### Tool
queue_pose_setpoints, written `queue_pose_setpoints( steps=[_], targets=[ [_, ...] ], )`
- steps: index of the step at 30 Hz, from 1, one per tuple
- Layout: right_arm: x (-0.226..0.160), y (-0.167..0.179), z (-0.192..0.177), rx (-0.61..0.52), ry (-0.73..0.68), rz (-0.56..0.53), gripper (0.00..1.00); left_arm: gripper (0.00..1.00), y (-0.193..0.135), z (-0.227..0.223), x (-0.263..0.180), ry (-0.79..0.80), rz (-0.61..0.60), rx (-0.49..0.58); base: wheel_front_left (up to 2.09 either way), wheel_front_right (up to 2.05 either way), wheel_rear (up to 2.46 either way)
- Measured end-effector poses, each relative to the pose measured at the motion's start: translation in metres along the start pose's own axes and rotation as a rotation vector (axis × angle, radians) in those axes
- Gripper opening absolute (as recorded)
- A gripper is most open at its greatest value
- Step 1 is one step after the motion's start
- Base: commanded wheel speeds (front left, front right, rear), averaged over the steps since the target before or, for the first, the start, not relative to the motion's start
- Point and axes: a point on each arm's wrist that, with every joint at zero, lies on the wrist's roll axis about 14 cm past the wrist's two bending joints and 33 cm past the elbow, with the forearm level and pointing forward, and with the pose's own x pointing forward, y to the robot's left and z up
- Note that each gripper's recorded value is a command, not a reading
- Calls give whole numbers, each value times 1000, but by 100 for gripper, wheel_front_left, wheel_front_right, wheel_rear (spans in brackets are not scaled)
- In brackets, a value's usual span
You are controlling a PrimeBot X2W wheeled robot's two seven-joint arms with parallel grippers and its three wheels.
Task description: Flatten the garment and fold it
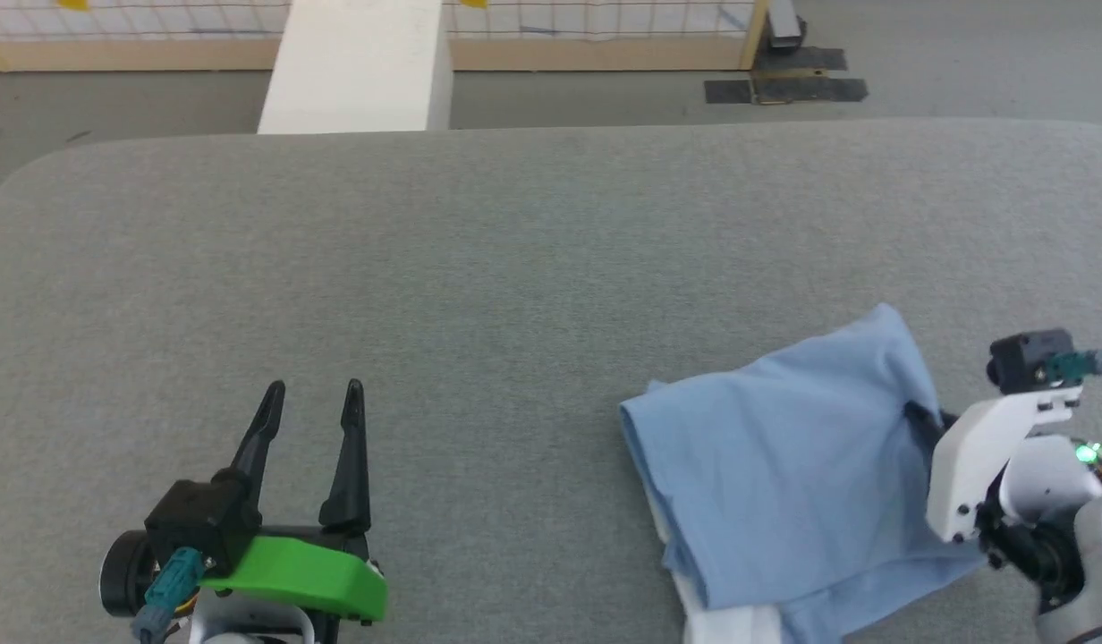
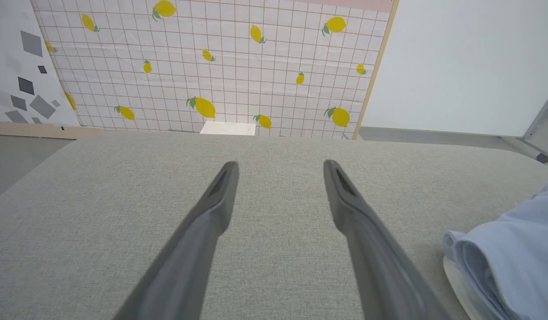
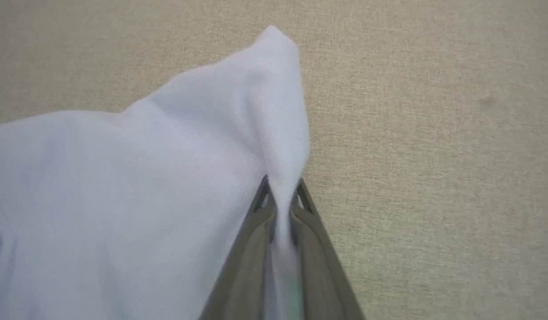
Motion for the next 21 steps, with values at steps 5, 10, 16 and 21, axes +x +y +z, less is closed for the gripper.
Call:
queue_pose_setpoints(
  steps=[5,10,16,21],
  targets=[
    [-8,-39,16,-61,-6,-91,0,100,-14,-1,11,2,-49,-1,0,0,0],
    [-19,-73,37,-94,-39,-173,0,100,-30,-2,26,1,-106,0,0,0,0],
    [-36,-130,67,-160,-67,-317,0,100,-60,-11,57,9,-214,8,0,0,0],
    [-42,-170,80,-206,-54,-420,0,100,-68,-17,80,10,-260,34,0,0,0]
  ],
)
